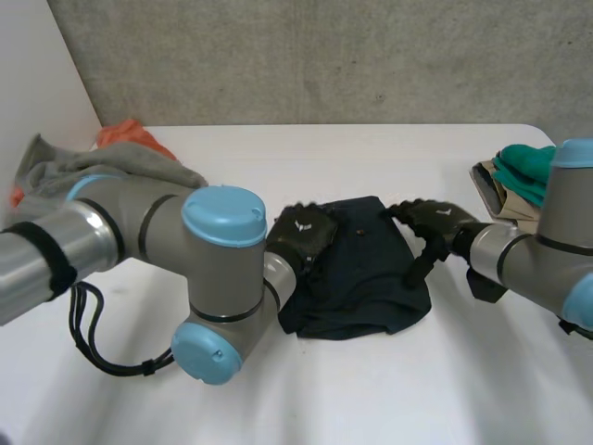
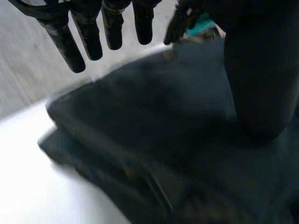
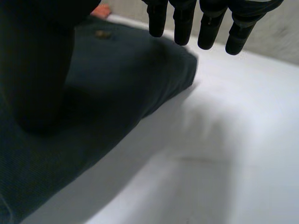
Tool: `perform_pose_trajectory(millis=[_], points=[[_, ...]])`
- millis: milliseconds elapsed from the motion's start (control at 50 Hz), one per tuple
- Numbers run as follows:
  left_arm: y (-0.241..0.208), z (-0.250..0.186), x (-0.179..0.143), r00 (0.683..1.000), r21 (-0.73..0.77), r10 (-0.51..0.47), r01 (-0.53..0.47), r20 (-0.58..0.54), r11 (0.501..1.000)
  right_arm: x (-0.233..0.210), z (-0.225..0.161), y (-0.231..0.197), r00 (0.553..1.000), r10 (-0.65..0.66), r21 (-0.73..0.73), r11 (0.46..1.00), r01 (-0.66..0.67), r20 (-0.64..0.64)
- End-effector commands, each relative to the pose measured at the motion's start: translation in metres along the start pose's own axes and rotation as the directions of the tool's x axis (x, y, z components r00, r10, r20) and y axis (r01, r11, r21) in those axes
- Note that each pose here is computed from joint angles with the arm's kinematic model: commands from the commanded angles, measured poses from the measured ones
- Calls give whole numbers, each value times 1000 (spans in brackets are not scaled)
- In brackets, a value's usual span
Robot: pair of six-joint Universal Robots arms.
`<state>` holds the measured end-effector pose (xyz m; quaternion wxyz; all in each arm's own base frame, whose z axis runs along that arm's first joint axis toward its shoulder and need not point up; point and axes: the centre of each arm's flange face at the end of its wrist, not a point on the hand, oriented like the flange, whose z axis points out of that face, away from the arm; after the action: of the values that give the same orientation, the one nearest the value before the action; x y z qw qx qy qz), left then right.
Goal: Fold the laundry.
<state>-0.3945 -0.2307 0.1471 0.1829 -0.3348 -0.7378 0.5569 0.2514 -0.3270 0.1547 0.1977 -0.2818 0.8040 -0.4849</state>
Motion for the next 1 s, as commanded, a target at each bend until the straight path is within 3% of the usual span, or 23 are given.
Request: perform_pose_trajectory(millis=[20,140,280,340,440,480,560,620,760,1000], points=[[19,-1,-7,997,-152,79,-78,1,985,-1,22,24,995,-87,-67,994,89,40],[1,-5,-23,992,-127,115,-107,60,986,-1,9,-3,963,-260,-40,965,258,-70],[-52,-26,-29,991,17,102,-104,88,994,-14,-17,-32,947,-299,68,949,308,-115],[-87,-41,-32,991,156,87,-103,103,982,-20,-26,-30,939,-315,119,936,332,-140],[-119,-64,-27,996,307,82,-86,29,948,-42,-54,-19,925,-345,208,904,373,-161],[-129,-72,-27,995,345,86,-61,-57,936,-52,-57,5,926,-349,203,906,373,-142],[-131,-82,-31,964,324,66,21,-256,946,-73,-62,39,926,-367,205,903,378,-94],[-128,-84,-36,942,283,35,64,-333,957,-87,-65,57,923,-380,210,899,385,-66],[-122,-81,-41,942,259,12,79,-336,963,-96,-50,80,915,-401,211,891,402,-49],[-120,-80,-39,940,249,5,85,-342,965,-87,-8,69,891,-390,289,847,447,-234]])
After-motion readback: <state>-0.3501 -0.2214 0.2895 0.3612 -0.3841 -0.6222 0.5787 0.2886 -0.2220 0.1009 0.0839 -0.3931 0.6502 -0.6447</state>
